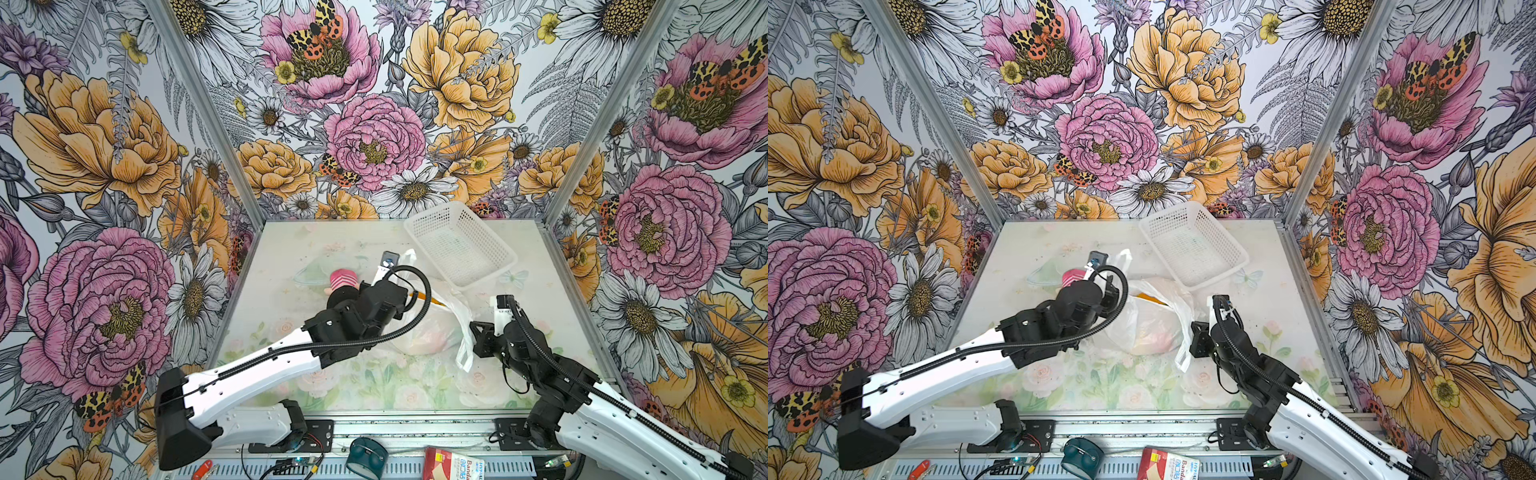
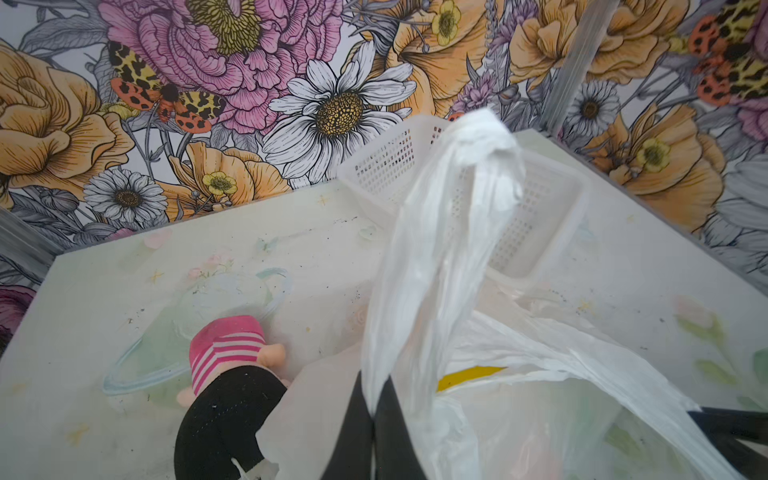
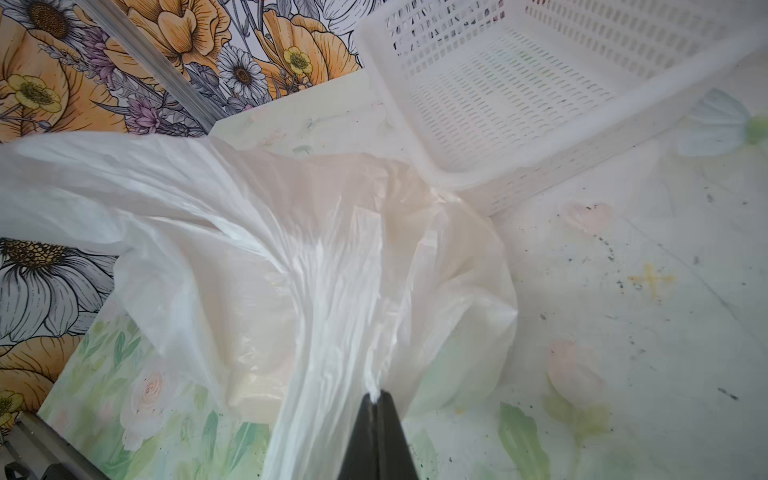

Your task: Untie the knot of the plastic bag and take out the fruit

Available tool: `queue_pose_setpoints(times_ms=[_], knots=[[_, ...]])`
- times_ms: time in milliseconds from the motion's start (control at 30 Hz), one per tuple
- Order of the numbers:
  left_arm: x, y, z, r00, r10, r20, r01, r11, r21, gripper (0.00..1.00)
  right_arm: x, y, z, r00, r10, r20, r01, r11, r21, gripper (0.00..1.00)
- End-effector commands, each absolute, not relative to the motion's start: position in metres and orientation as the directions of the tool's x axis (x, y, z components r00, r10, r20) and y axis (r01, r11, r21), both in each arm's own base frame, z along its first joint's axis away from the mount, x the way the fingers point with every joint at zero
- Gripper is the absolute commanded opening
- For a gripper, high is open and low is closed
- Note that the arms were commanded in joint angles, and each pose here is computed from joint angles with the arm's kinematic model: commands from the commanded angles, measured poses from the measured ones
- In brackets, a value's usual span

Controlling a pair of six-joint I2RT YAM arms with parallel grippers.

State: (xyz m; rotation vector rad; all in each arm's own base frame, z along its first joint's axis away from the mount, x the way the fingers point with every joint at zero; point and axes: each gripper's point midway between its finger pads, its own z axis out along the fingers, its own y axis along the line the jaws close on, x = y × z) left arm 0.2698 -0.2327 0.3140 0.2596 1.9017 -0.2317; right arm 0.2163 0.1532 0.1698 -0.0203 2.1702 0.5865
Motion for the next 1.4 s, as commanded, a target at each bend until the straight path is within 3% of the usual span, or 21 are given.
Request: queue_pose_setpoints(times_ms=[0, 33, 67, 133, 200, 267, 333, 400, 600, 867, 967, 1033, 1067, 1133, 1233, 1300, 1367], knots=[[0.259, -0.217, 0.296, -0.426, 0.011, -0.905, 0.298, 0.946, -0.129, 0.00, 0.219, 0.152, 0.204, -0.586, 0.210, -0.782, -0.243, 0.876, 0.417, 0.00], [0.258, -0.210, 0.298, -0.425, -0.004, -0.905, 0.288, 0.947, -0.140, 0.00, 0.218, 0.152, 0.213, -0.575, 0.203, -0.793, -0.260, 0.873, 0.413, 0.03], [0.258, -0.203, 0.299, -0.428, -0.015, -0.904, 0.277, 0.950, -0.147, 0.00, 0.216, 0.153, 0.222, -0.564, 0.194, -0.803, -0.282, 0.868, 0.408, 0.13], [0.258, -0.194, 0.300, -0.441, -0.037, -0.897, 0.264, 0.950, -0.169, 0.00, 0.210, 0.155, 0.240, -0.546, 0.164, -0.822, -0.334, 0.856, 0.394, 0.48], [0.258, -0.189, 0.302, -0.456, -0.052, -0.889, 0.269, 0.944, -0.193, 0.00, 0.201, 0.158, 0.253, -0.540, 0.138, -0.830, -0.392, 0.832, 0.393, 0.72], [0.258, -0.188, 0.303, -0.468, -0.060, -0.882, 0.278, 0.937, -0.211, 0.00, 0.191, 0.168, 0.258, -0.559, 0.101, -0.823, -0.449, 0.797, 0.404, 0.82], [0.257, -0.190, 0.305, -0.474, -0.062, -0.878, 0.295, 0.929, -0.225, 0.00, 0.183, 0.179, 0.255, -0.589, 0.057, -0.806, -0.482, 0.775, 0.408, 0.99], [0.256, -0.193, 0.307, -0.476, -0.061, -0.877, 0.307, 0.923, -0.231, 0.00, 0.175, 0.192, 0.249, -0.599, 0.004, -0.801, -0.519, 0.759, 0.392, 1.00], [0.258, -0.192, 0.312, -0.475, -0.080, -0.877, 0.302, 0.921, -0.247, 0.00, 0.167, 0.213, 0.239, -0.575, -0.075, -0.815, -0.535, 0.788, 0.305, 0.99], [0.259, -0.190, 0.319, -0.466, -0.090, -0.880, 0.296, 0.922, -0.251, 0.00, 0.162, 0.261, 0.178, -0.619, -0.219, -0.754, -0.506, 0.846, 0.169, 0.99], [0.260, -0.191, 0.319, -0.468, -0.087, -0.879, 0.297, 0.922, -0.249, 0.00, 0.162, 0.264, 0.157, -0.635, -0.242, -0.734, -0.470, 0.875, 0.119, 0.94], [0.260, -0.191, 0.319, -0.469, -0.086, -0.879, 0.297, 0.922, -0.249, 0.00, 0.168, 0.257, 0.148, -0.640, -0.230, -0.733, -0.427, 0.900, 0.090, 0.83], [0.261, -0.191, 0.319, -0.470, -0.088, -0.879, 0.296, 0.922, -0.251, 0.00, 0.172, 0.253, 0.146, -0.643, -0.219, -0.734, -0.408, 0.909, 0.086, 0.72], [0.260, -0.190, 0.319, -0.469, -0.090, -0.879, 0.296, 0.922, -0.251, 0.00, 0.178, 0.243, 0.151, -0.647, -0.176, -0.742, -0.375, 0.921, 0.108, 0.41], [0.259, -0.188, 0.318, -0.469, -0.087, -0.879, 0.294, 0.923, -0.248, 0.00, 0.184, 0.230, 0.171, -0.630, -0.122, -0.767, -0.363, 0.919, 0.152, 0.12], [0.259, -0.186, 0.319, -0.467, -0.086, -0.880, 0.289, 0.926, -0.244, 0.00, 0.187, 0.220, 0.189, -0.621, -0.091, -0.779, -0.363, 0.914, 0.182, 0.00], [0.259, -0.185, 0.320, -0.465, -0.088, -0.881, 0.288, 0.926, -0.244, 0.00, 0.190, 0.211, 0.210, -0.613, -0.050, -0.788, -0.371, 0.899, 0.232, 0.00]])
